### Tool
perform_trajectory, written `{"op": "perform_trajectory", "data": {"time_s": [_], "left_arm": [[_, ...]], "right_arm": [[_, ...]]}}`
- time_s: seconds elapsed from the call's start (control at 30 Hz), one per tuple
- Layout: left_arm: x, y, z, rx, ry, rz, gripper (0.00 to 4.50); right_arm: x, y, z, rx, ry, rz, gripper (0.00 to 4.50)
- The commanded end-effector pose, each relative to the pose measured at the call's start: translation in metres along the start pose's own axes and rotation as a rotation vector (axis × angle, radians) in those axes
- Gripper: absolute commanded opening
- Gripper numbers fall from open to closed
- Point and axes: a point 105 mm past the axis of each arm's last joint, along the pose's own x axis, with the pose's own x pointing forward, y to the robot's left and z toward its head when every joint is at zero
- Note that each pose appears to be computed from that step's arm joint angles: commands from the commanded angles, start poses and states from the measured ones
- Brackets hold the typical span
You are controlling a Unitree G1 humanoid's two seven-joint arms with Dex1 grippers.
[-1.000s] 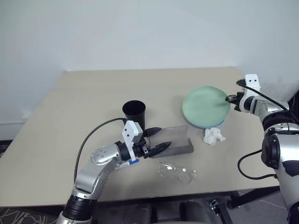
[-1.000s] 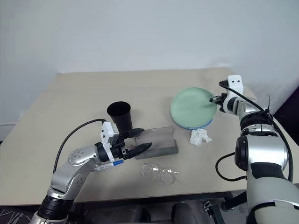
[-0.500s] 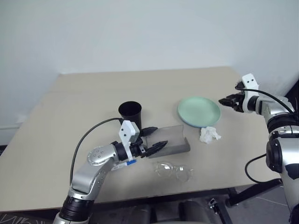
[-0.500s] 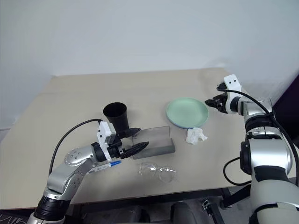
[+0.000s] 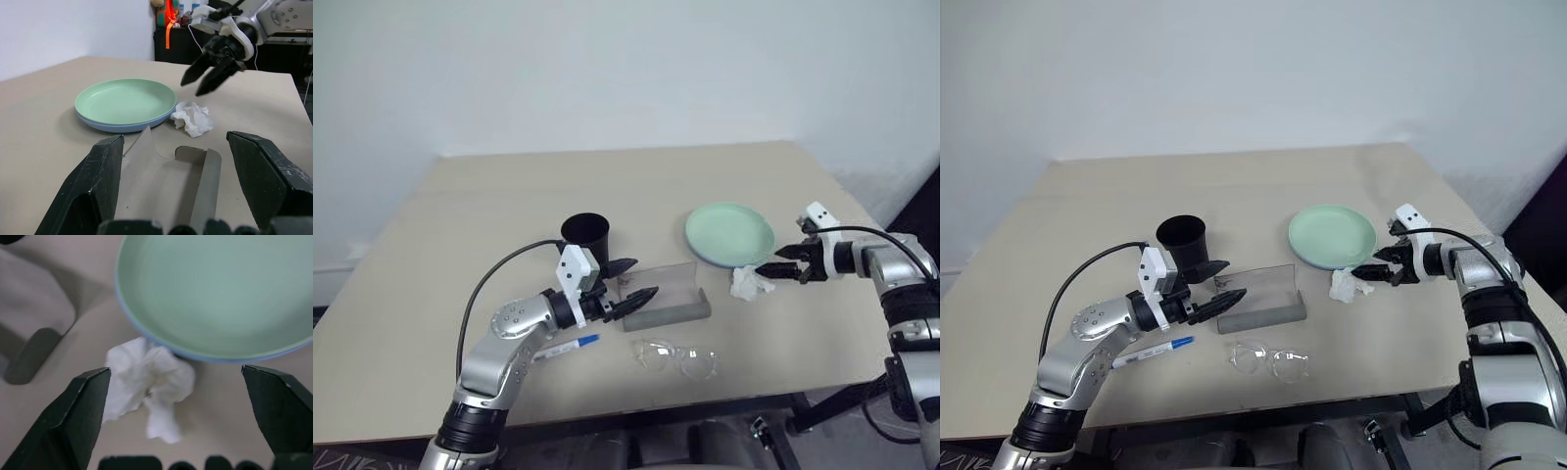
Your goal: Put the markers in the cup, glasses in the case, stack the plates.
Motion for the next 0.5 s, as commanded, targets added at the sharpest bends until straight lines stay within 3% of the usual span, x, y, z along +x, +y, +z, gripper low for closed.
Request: {"op": "perform_trajectory", "data": {"time_s": [0.03, 0.43, 0.5], "left_arm": [[0.001, 0.004, 0.013, 0.045, -0.04, 0.005, 3.56], [0.003, 0.005, 0.014, 0.048, -0.043, 0.008, 3.56], [0.003, 0.004, 0.014, 0.049, -0.043, 0.01, 3.56]], "right_arm": [[-0.003, 0.008, 0.012, -0.019, -0.026, 0.002, 4.49], [0.028, 0.006, -0.012, -0.021, 0.045, -0.086, 4.49], [0.03, 0.005, -0.012, -0.028, 0.046, -0.089, 4.11]]}}
